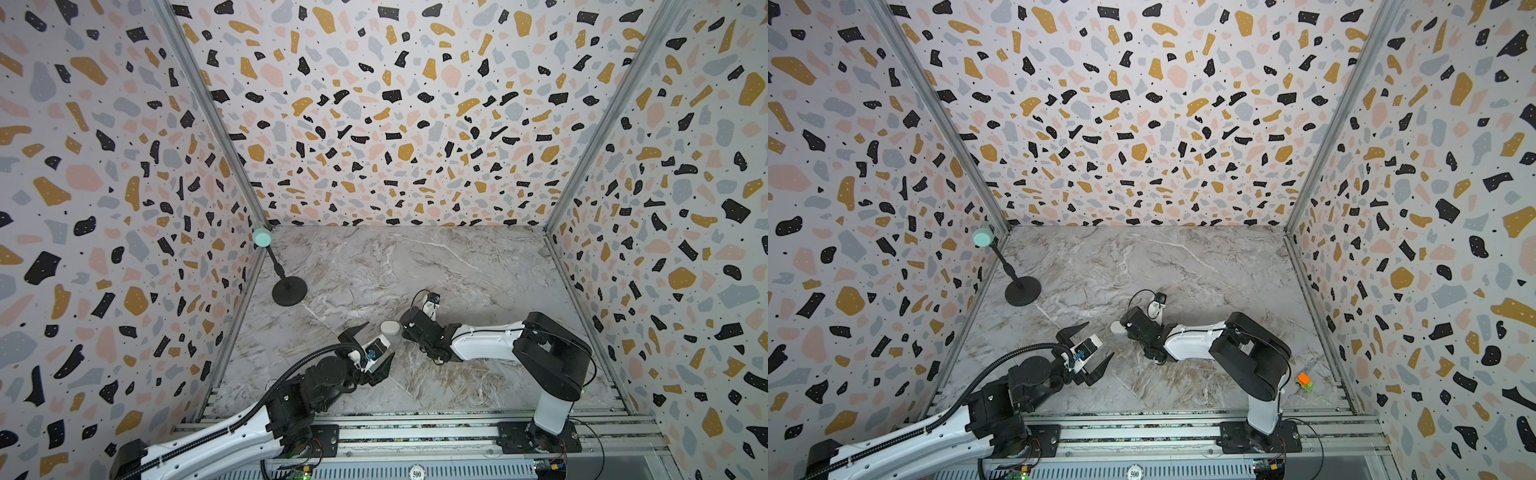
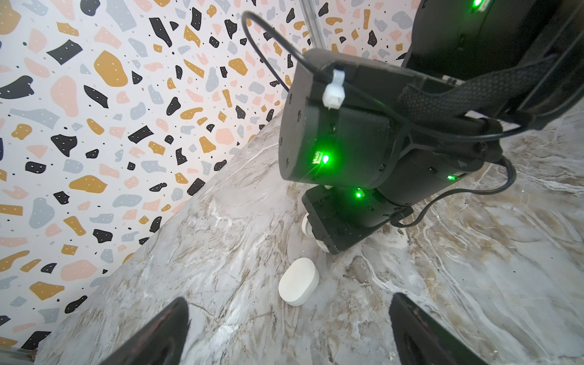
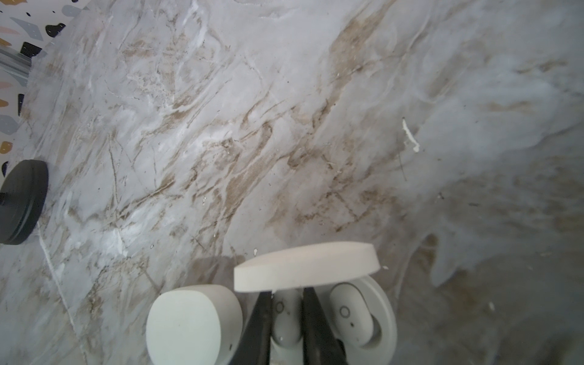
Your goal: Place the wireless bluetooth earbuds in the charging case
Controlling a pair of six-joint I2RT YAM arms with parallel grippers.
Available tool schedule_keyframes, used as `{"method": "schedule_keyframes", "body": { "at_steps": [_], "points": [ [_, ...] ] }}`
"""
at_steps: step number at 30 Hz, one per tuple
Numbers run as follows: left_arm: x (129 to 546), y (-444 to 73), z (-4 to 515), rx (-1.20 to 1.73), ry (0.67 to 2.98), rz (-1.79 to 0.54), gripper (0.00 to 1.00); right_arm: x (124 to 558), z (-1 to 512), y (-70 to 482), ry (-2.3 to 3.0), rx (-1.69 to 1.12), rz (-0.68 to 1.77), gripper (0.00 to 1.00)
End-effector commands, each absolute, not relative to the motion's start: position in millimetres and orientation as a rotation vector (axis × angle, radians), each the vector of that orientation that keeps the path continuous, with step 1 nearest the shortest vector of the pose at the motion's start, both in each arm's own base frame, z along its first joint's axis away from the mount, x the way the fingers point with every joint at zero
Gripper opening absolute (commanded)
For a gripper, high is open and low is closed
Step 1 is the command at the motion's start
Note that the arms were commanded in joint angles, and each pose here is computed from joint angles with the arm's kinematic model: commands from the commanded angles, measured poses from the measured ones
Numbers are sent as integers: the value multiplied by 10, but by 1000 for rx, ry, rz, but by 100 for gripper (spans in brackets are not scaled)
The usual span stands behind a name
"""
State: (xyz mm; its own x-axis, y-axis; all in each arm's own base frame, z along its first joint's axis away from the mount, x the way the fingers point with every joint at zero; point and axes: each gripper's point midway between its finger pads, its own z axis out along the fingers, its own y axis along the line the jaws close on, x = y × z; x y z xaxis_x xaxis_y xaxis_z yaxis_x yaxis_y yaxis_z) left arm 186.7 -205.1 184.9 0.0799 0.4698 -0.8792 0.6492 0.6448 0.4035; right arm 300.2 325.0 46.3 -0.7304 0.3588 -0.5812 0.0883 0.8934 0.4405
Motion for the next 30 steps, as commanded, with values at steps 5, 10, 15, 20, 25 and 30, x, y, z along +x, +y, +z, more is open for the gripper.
{"method": "schedule_keyframes", "body": {
  "at_steps": [5,10,15,20,25,30],
  "points": [
    [1884,-2069,1954,921,1534,-197,100,2985,444,3198,2366,340,494,9],
    [1886,-2070,1952,921,1535,-197,100,2982,437,3185,2369,347,492,12],
    [1884,-2076,1955,921,1536,-202,100,2974,449,3184,2370,353,494,16],
    [1884,-2082,1951,924,1537,-202,100,2971,471,3167,2366,366,494,22],
    [1885,-2087,1939,928,1540,-203,100,2968,496,3159,2363,370,496,26],
    [1888,-2094,1936,932,1542,-203,100,2963,517,3152,2360,375,496,28]
  ]
}}
